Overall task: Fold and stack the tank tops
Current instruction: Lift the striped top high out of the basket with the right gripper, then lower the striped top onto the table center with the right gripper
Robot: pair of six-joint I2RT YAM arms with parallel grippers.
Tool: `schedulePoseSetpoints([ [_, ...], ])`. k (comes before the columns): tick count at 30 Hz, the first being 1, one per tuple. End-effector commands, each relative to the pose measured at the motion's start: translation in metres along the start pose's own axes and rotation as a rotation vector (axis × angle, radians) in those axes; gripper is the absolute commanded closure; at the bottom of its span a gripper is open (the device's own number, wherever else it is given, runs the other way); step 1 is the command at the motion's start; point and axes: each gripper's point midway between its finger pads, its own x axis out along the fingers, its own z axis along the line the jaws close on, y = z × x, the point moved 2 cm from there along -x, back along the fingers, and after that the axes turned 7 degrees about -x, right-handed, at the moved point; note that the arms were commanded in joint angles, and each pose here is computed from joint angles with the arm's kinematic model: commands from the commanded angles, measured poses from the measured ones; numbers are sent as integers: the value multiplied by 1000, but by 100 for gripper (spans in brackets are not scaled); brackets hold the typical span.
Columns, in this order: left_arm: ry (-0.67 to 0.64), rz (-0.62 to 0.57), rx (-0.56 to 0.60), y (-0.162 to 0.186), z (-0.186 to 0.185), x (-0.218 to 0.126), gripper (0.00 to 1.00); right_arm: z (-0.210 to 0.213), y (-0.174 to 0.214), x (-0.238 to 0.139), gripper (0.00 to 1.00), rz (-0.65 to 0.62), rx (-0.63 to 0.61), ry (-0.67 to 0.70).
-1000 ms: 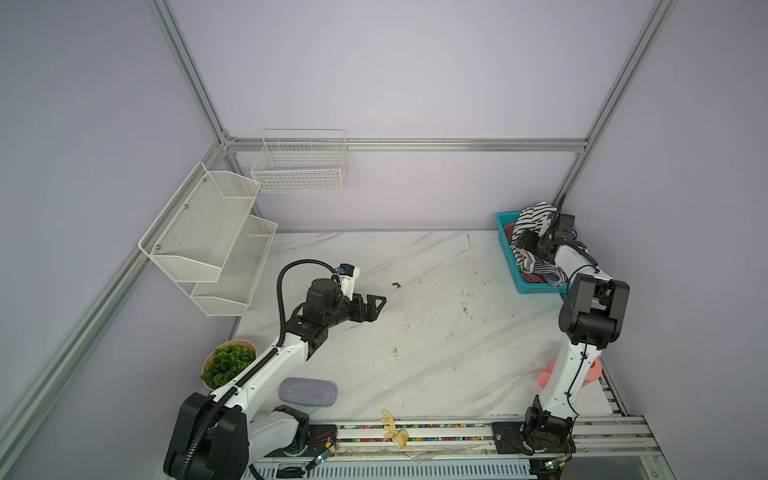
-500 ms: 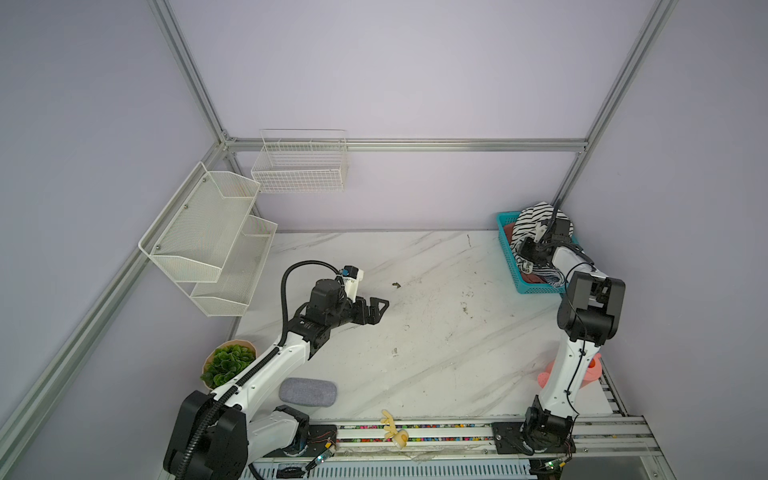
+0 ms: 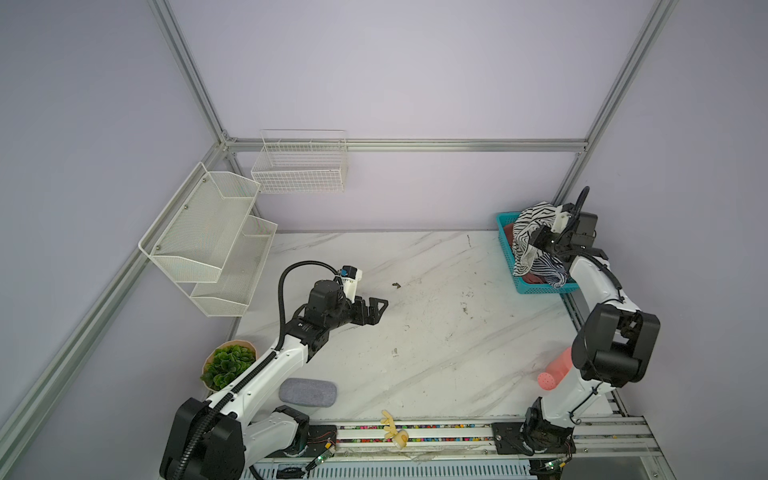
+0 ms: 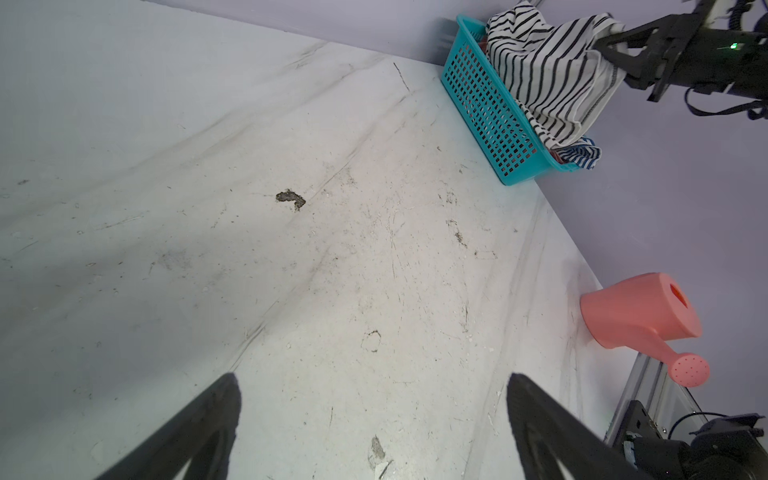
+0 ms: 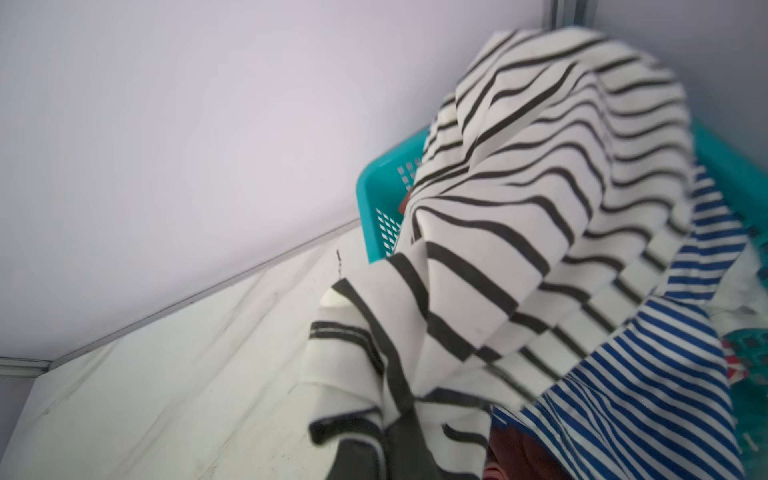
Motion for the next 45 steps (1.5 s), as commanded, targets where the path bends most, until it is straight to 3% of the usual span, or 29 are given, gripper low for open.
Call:
schedulePoseSetpoints([
  [1, 37, -106, 55, -37, -25, -18, 1, 20, -21, -30, 100, -104, -17, -72],
  [13, 70, -163, 54, -40, -36, -41, 1, 132, -107, -165, 100, -487, -63, -410],
  [18, 55, -206, 54, -41, -36, -53, 1, 195, -140, -189, 100, -547, -100, -573],
  [26, 34, -273, 48, -42, -35, -72, 0, 275, -178, -191, 100, -595, -109, -811],
  [30, 15, -303, 59, -46, -35, -81, 0, 315, -173, -180, 100, -566, -120, -904],
  [35, -8, -311, 67, -48, -34, -88, 0, 345, -138, -138, 100, -447, -128, -921],
  [45, -20, -318, 76, -53, -37, -92, 0, 344, -51, -88, 100, -257, -107, -865],
])
